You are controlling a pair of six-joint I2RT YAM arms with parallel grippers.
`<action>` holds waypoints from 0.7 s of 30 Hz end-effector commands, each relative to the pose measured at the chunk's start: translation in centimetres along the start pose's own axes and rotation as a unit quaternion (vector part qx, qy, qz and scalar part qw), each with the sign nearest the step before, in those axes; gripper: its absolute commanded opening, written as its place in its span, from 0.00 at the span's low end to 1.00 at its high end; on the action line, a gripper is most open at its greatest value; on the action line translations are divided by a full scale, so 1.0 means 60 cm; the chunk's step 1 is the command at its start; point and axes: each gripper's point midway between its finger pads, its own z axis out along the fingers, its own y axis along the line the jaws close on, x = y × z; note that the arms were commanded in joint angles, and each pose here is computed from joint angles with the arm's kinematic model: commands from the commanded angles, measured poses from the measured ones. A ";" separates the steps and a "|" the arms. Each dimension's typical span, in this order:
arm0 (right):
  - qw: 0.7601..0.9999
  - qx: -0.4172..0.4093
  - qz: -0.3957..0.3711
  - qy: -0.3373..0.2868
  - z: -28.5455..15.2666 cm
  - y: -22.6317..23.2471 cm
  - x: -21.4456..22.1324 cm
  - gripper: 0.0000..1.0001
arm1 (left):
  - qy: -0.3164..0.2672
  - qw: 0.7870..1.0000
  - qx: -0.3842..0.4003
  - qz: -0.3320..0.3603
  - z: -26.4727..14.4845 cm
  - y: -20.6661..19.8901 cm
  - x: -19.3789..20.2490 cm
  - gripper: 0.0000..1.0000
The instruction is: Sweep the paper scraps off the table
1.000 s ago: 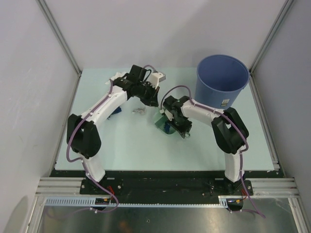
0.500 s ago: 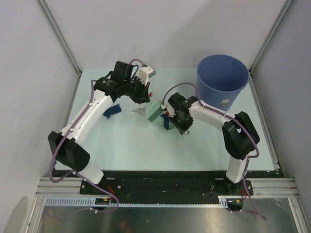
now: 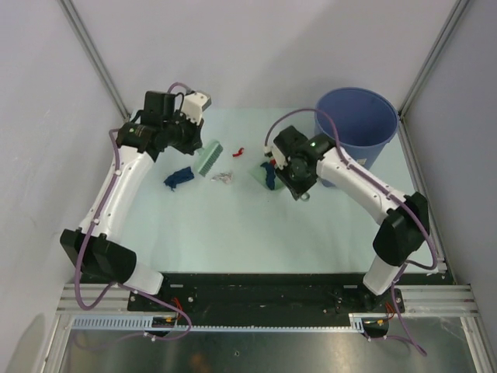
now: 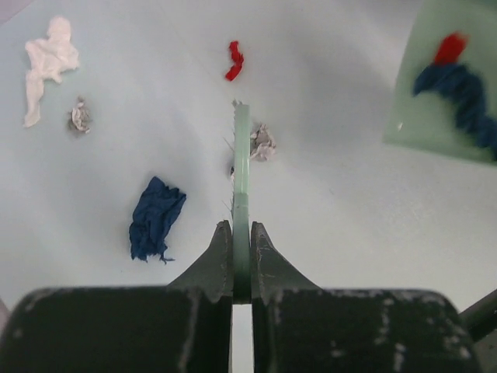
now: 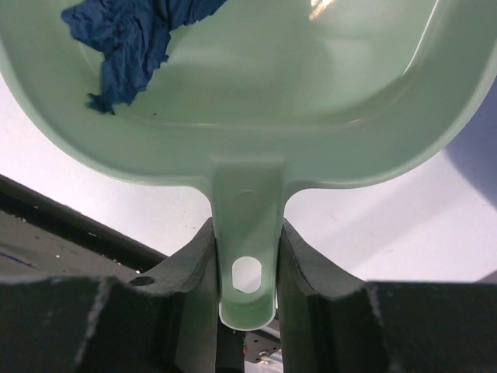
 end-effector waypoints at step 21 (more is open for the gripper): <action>0.874 0.467 0.088 -0.098 -0.395 -0.437 0.027 0.00 | 0.033 0.999 0.027 0.030 -0.008 -0.023 0.081 0.00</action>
